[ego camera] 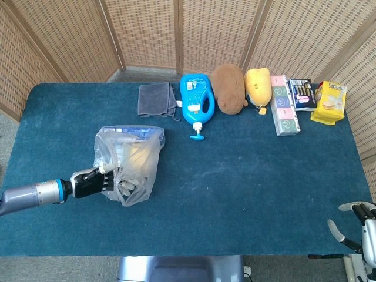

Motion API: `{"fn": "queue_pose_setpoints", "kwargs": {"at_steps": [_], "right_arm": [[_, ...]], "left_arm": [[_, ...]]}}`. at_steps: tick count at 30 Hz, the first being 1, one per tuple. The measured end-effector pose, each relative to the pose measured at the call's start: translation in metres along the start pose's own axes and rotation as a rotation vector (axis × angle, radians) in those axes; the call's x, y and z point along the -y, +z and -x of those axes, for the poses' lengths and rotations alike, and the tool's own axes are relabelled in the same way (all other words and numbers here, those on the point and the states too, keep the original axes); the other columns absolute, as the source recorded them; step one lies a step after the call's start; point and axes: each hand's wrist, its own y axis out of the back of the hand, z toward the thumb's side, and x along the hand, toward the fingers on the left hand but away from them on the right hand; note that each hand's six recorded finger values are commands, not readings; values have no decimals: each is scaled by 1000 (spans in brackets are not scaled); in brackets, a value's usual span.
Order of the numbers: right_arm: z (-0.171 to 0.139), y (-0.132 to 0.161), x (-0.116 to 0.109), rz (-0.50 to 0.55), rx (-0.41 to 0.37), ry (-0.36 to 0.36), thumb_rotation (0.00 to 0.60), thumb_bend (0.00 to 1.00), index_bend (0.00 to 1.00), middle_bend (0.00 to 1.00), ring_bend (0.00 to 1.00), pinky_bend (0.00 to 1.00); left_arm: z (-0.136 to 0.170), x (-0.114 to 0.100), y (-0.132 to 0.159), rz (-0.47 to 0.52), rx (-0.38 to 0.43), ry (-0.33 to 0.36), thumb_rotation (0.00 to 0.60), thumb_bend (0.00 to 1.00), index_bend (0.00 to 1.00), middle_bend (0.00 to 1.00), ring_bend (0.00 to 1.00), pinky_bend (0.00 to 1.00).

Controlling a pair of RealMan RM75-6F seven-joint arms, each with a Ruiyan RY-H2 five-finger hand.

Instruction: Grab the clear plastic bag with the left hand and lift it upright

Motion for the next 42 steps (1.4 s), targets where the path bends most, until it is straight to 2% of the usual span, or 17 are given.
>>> {"fn": "queue_pose_setpoints", "kwargs": {"at_steps": [6, 19, 28, 33, 38, 42], "right_arm": [[0, 0, 0, 6, -4, -1, 81, 323, 424, 416, 318, 218], [-2, -3, -4, 8, 0, -15, 79, 323, 425, 416, 318, 217], [-3, -3, -4, 8, -2, -17, 81, 323, 424, 416, 318, 217], [-3, -3, -5, 8, -1, -18, 83, 323, 424, 416, 318, 216], [-4, -3, -6, 7, -1, -22, 84, 323, 424, 416, 318, 216], [-4, -3, -7, 7, -1, -24, 83, 323, 424, 416, 318, 217]], "left_arm": [[-3, 3, 0, 26, 12, 17, 122, 311, 270, 287, 260, 242], [-22, 28, 2, 46, -2, -51, 121, 310, 270, 287, 260, 243], [-33, 35, -1, 103, -8, -100, 118, 311, 270, 287, 260, 245], [-37, 38, 0, 147, 17, -132, 123, 310, 270, 287, 260, 264], [-37, 42, 6, 193, 52, -177, 121, 311, 270, 288, 260, 351], [-33, 44, 11, 219, 73, -205, 120, 311, 270, 287, 260, 369]]}}
